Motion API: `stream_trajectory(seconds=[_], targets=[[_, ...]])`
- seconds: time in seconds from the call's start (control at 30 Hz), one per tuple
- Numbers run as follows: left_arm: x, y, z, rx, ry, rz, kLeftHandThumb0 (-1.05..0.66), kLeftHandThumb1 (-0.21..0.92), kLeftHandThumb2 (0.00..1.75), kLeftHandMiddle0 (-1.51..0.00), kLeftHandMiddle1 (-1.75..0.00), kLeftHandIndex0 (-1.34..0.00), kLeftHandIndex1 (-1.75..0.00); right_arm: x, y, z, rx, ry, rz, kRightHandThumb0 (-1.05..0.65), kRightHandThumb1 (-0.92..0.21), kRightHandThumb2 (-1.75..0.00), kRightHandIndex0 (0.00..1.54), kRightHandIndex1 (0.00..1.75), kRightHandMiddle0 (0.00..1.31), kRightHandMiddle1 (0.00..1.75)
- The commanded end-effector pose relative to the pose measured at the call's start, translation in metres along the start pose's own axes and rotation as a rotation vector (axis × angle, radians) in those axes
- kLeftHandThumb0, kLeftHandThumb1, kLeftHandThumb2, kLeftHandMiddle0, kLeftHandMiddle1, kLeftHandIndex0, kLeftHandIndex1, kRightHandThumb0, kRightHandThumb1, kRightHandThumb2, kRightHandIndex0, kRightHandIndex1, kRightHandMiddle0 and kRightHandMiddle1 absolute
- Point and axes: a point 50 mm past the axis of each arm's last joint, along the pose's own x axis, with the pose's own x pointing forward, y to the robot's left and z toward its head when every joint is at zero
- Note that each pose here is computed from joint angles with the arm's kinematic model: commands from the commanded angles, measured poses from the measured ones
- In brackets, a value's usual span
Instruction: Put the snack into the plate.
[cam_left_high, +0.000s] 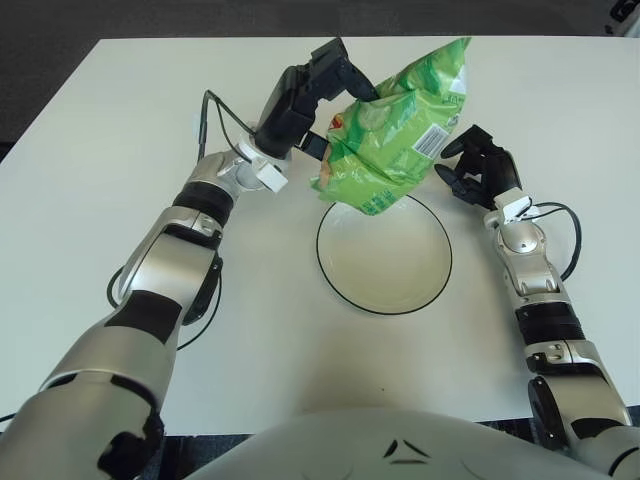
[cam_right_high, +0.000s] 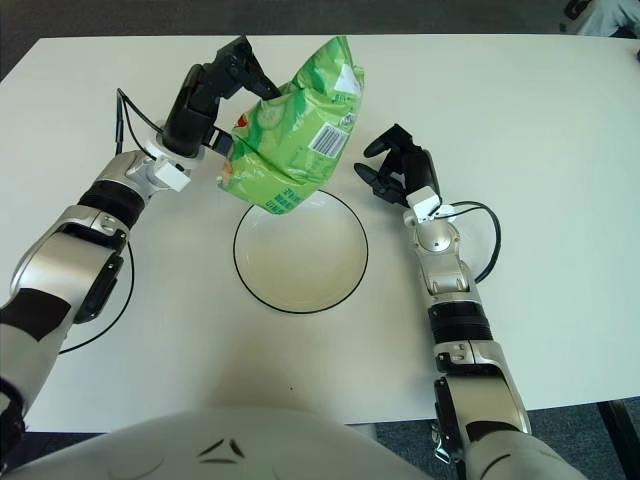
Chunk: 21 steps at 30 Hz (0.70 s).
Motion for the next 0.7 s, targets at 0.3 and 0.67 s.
stream_trajectory(seconds=[0.3, 0.67], targets=[[-0.002, -0.010, 0.003, -0.103, -0.024, -0.215, 0.17, 0.43, 1.09, -0.56, -1.60, -0.58, -1.66, -0.069, 0.030, -0.076, -0.009, 0.398, 0.118, -0.36, -0.92, -0.30, 0.81, 1.64, 0.44, 1.51], [-0.007, -0.005, 0.005, -0.168, 0.070, -0.434, 0.00, 0.91, 0.21, -0.54, -1.34, -0.50, -1.29, -0.069, 0.030, -0.076, -0.019, 0.402, 0.122, -0.36, -0.92, -0.30, 0.81, 1.64, 0.44, 1.51]])
